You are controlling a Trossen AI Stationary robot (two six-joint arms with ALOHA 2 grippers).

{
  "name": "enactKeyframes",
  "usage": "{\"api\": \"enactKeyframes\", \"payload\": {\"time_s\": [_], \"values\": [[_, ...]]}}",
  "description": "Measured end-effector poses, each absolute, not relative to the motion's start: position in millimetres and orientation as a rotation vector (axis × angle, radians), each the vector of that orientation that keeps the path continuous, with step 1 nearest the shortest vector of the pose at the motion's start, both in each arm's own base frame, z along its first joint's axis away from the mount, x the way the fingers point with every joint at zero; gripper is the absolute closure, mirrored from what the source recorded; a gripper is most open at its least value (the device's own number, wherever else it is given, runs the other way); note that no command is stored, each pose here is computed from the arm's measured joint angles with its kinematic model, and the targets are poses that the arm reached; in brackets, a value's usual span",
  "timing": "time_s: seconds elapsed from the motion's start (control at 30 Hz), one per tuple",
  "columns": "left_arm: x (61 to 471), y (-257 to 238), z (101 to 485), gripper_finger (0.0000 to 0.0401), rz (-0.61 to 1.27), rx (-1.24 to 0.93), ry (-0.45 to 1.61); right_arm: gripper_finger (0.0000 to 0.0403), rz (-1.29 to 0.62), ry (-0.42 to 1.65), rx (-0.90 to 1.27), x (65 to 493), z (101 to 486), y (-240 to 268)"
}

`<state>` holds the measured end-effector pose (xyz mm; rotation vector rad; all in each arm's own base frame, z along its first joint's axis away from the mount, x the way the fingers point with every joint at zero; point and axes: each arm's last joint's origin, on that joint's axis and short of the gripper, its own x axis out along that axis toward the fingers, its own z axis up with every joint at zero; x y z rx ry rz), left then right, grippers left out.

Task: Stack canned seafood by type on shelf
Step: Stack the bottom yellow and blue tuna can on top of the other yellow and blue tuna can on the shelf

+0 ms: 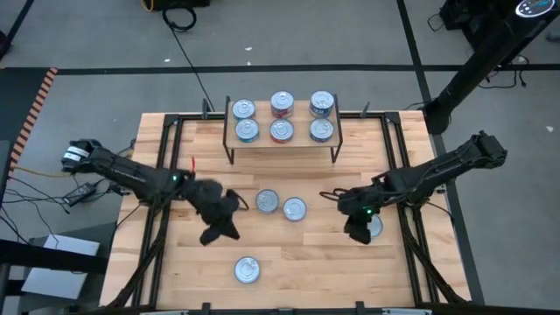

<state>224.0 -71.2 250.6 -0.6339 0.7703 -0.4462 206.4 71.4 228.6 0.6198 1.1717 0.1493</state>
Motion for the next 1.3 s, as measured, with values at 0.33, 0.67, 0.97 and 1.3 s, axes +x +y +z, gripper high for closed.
{"api": "enactKeyframes", "payload": {"time_s": [0.33, 0.67, 0.97, 1.3], "values": [[231.9, -127.6, 210.5, 0.0374, -0.048, -1.118, 0.983, 0.0340, 0.126, 1.166, 0.447, 172.2, 246.3, 46.3], [258.7, -152.3, 166.3, 0.0326, 0.060, -1.325, 1.001, 0.0345, 0.083, 1.024, 0.344, 158.5, 261.8, 27.3], [259.5, -151.3, 162.8, 0.0311, 0.204, -1.259, 1.055, 0.0346, 0.093, 0.992, 0.330, 153.5, 266.0, 25.2], [261.1, -154.0, 194.8, 0.0311, 0.312, -0.914, 1.169, 0.0347, 0.096, 0.980, 0.314, 153.9, 266.7, 25.0]]}}
